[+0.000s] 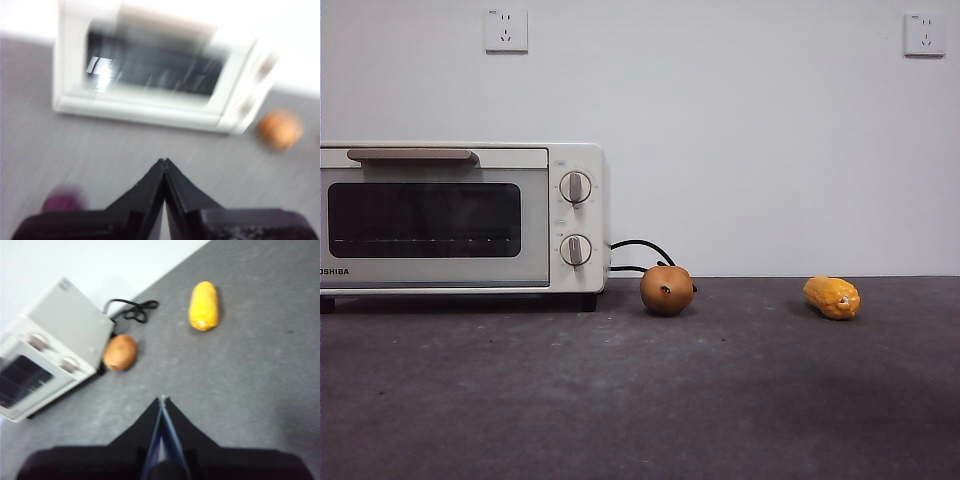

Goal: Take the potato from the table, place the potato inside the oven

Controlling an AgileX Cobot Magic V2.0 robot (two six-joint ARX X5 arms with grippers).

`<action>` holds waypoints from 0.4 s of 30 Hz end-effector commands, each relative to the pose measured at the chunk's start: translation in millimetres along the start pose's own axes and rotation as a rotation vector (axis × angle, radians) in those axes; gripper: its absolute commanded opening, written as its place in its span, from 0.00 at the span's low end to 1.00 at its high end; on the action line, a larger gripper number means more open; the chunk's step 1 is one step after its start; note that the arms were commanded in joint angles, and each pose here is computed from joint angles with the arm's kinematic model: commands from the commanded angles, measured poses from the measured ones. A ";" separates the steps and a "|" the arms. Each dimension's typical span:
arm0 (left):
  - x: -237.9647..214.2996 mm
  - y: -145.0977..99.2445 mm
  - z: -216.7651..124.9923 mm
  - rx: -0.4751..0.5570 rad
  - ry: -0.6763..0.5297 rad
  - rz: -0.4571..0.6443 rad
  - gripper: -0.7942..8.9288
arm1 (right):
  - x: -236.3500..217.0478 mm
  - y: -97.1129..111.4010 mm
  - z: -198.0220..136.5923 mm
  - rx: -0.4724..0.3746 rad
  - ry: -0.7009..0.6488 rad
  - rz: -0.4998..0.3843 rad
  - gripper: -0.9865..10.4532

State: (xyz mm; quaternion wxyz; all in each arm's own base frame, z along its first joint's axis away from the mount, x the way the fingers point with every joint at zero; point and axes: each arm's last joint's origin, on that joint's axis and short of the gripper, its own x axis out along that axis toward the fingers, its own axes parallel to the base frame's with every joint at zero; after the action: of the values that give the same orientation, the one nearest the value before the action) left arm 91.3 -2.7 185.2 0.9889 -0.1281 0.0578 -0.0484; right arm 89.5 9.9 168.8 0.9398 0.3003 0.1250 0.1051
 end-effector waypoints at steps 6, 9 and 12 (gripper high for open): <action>-30.4 -25.3 81.7 -0.075 -0.067 -0.041 0.08 | -42.2 51.3 52.7 -0.028 -0.036 0.111 0.08; -34.2 -31.0 102.4 -0.071 -0.040 -0.032 0.08 | -51.3 64.3 65.8 -0.064 0.001 0.133 0.08; -34.0 -36.0 121.8 -0.037 -0.021 -0.026 0.08 | -56.6 76.0 78.7 -0.107 0.058 0.141 0.08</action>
State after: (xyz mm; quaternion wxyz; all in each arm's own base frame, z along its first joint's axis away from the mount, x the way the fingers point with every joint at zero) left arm 69.7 -3.4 311.8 0.9840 -0.1622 0.0465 -0.0571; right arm 50.5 12.6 281.4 0.9351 0.2773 0.1282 0.1795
